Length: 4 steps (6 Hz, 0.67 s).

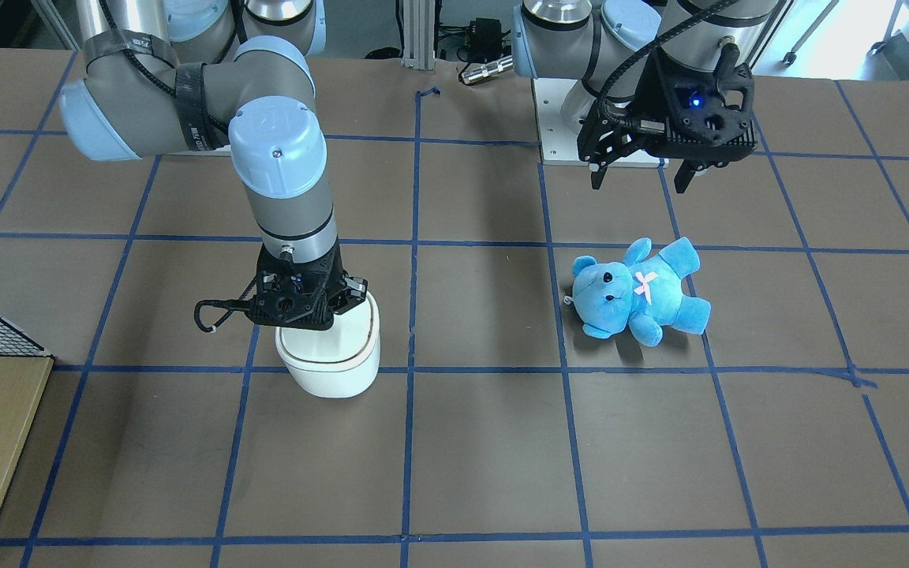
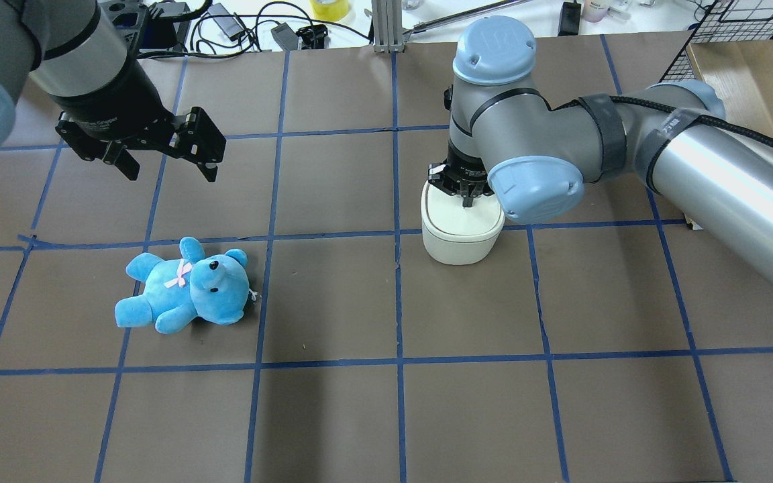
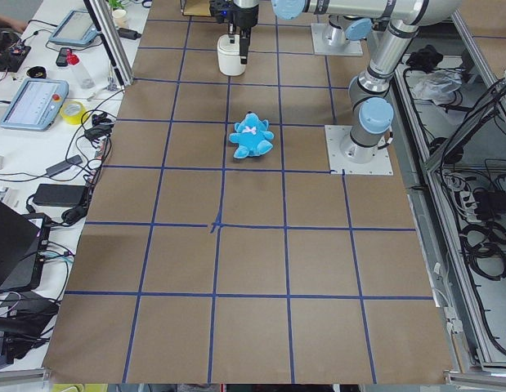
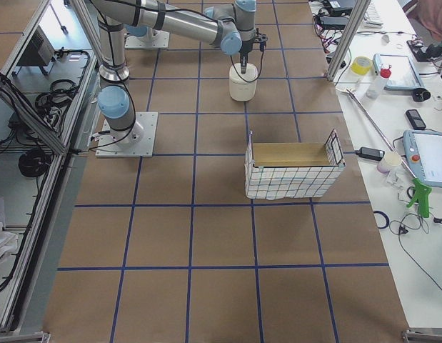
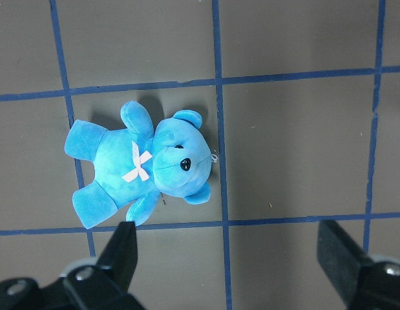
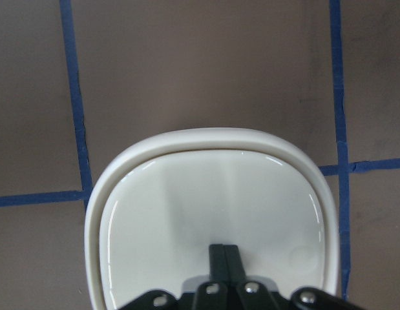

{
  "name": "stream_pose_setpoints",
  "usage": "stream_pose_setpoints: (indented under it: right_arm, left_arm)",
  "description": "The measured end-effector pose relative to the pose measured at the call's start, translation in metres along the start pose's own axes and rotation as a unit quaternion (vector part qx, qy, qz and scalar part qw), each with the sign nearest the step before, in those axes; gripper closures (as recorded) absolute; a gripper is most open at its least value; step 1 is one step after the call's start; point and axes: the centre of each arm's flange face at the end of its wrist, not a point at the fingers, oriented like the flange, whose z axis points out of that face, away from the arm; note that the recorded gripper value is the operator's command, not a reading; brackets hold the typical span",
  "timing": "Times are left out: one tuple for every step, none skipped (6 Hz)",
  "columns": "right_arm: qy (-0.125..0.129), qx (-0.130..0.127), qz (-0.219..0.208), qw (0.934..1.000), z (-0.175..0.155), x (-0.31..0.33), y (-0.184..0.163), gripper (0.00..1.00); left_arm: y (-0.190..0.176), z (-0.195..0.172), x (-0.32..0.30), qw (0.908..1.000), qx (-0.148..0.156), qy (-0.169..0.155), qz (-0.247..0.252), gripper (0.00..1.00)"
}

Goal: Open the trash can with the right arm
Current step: 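Grip the lid edge with the right gripper and lift it upward, then release the raised lid and raise the right gripper away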

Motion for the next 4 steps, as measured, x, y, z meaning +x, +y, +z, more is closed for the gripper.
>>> stream_pose_setpoints:
  right_arm:
    - [-0.003,0.006,0.001,1.0000,-0.007,0.000,-0.001,0.16]
    - [-0.009,0.023,0.005,0.9997,-0.030,0.001,-0.001,0.00]
    - [-0.018,0.048,0.010,0.9986,-0.067,0.004,0.000,0.00]
    - [-0.024,0.067,0.014,0.9974,-0.112,0.008,-0.002,0.00]
  left_arm:
    - [0.000,0.000,0.000,1.0000,0.000,0.000,0.000,0.00]
    - [0.000,0.000,0.000,1.0000,0.000,0.000,0.000,0.00]
    - [0.000,0.000,0.000,1.0000,0.000,0.000,0.000,0.00]
    - [0.000,0.000,0.000,1.0000,0.000,0.000,0.000,0.00]
